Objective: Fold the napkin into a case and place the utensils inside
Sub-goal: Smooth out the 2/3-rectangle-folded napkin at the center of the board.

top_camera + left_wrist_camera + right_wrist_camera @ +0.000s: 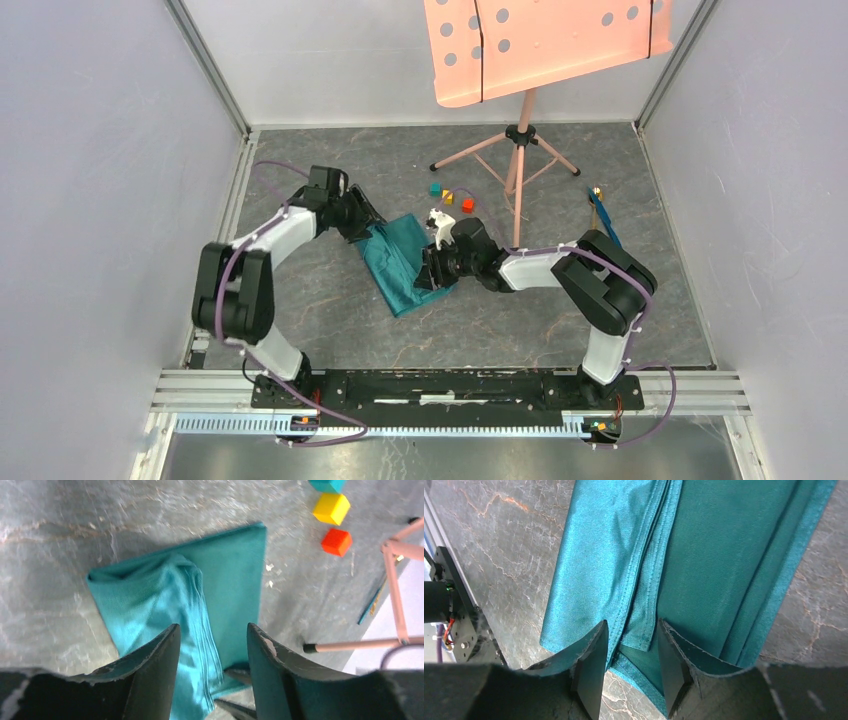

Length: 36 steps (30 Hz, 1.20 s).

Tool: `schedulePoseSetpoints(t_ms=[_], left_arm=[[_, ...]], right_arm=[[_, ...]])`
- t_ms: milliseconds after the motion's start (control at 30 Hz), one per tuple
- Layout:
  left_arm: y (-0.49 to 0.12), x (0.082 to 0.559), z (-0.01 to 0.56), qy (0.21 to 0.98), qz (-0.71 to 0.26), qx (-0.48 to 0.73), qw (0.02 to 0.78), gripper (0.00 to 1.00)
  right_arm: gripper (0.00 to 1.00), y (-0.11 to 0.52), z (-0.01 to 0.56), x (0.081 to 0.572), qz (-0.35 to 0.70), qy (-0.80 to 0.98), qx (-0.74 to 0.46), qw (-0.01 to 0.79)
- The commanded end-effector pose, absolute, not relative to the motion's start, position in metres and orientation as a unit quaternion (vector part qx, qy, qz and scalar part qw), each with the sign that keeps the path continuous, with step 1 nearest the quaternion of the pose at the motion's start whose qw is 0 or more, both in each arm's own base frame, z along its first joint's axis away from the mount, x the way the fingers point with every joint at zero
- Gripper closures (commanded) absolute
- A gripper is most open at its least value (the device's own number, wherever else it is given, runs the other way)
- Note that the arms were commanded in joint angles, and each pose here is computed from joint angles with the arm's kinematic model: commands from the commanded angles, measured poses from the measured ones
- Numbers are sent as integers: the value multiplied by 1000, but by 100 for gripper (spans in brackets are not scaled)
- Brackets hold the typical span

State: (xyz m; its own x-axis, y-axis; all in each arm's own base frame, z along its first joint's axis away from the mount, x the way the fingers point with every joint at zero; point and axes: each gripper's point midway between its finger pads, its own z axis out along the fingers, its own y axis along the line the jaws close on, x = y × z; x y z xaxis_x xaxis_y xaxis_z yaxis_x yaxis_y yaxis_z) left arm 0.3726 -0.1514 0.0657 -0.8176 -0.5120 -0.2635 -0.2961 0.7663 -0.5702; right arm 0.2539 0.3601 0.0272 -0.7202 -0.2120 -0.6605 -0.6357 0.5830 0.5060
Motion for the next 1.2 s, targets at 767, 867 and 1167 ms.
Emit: schedulePoseSetpoints(t_ms=[767, 867, 1167], left_arm=[[-171, 217, 27, 928, -269, -199, 162, 56], [-169, 212, 28, 926, -272, -203, 166, 55], [-175, 198, 27, 920, -300, -201, 150, 50]], right_arm=[[79, 372, 32, 235, 450, 828, -223, 248], [74, 369, 37, 243, 430, 831, -237, 263], [61, 366, 38, 264, 401, 839, -247, 275]])
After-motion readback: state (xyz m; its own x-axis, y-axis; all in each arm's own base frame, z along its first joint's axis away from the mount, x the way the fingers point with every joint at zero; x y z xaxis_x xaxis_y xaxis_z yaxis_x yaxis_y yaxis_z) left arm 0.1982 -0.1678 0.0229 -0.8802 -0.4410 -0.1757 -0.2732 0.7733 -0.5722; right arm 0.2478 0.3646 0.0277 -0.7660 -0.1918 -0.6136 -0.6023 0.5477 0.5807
